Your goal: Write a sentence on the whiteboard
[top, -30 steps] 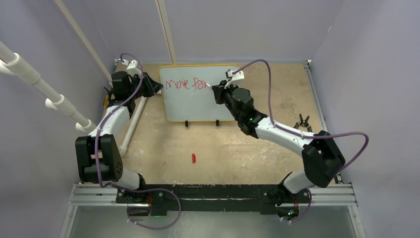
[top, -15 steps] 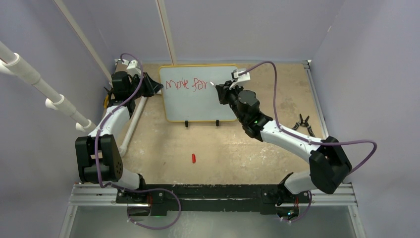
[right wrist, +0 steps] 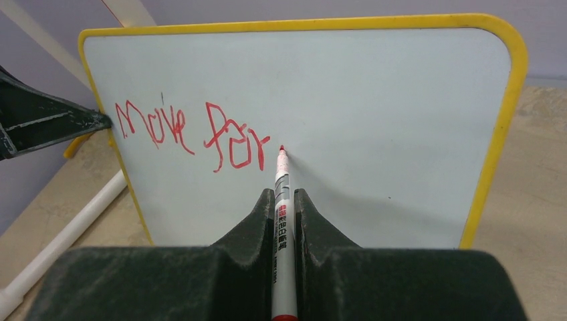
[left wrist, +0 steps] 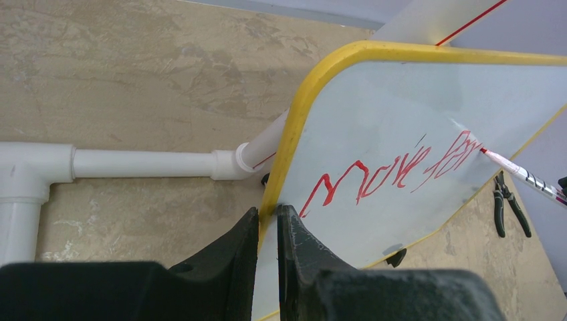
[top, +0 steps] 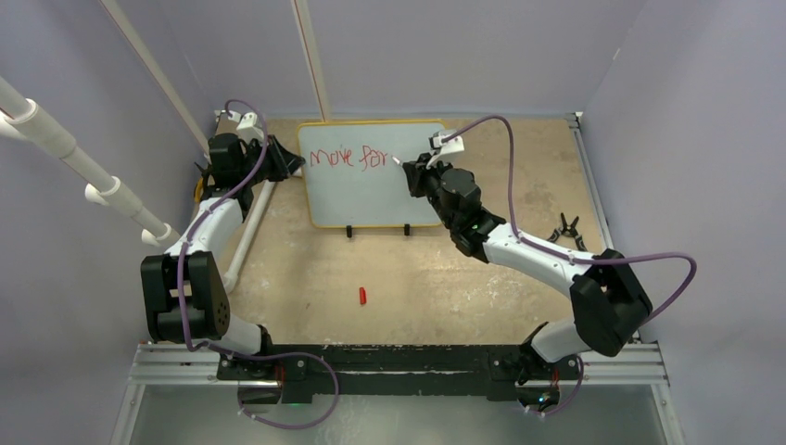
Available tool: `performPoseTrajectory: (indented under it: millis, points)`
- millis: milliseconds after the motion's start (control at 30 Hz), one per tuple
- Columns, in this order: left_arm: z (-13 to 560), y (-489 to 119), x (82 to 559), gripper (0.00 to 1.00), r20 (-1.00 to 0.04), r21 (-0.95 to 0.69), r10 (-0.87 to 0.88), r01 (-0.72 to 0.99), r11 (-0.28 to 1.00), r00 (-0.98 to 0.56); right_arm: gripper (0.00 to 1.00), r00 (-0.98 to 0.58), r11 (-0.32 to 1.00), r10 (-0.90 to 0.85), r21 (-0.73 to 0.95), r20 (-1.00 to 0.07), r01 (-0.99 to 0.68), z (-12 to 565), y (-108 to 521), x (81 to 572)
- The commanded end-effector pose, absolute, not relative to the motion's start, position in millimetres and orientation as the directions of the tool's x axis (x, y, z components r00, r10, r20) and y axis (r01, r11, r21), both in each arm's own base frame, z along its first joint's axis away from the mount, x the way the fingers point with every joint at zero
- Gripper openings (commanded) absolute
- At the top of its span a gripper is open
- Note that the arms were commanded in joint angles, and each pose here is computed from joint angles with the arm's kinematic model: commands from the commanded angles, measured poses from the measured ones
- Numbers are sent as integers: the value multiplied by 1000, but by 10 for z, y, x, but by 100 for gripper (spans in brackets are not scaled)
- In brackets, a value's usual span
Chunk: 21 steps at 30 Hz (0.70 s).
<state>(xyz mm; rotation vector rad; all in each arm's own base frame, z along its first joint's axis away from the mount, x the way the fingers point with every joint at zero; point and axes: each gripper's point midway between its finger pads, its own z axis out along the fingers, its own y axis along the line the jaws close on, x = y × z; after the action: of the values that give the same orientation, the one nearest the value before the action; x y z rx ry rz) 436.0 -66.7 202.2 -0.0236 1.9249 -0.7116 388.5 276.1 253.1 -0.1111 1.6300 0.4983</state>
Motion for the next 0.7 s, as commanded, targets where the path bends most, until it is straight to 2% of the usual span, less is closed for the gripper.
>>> performPoseTrajectory:
  millis: [0,233,667]
  points:
    - [2186,-684,4358,15,-850,-468,-317,327,821,-421,0,-104,899,238,260,-966,-351,2639,2735,3943]
    - [2178,-688,4358,15,-849,-469,-317,326,820,-423,0,-92,884,214,232,-973,-405,2652,2824,3935]
    - [2197,-695,4353,15,-850,-470,-318,331,818,-421,0,-121,895,180,213,-976,-392,2485,2785,3909]
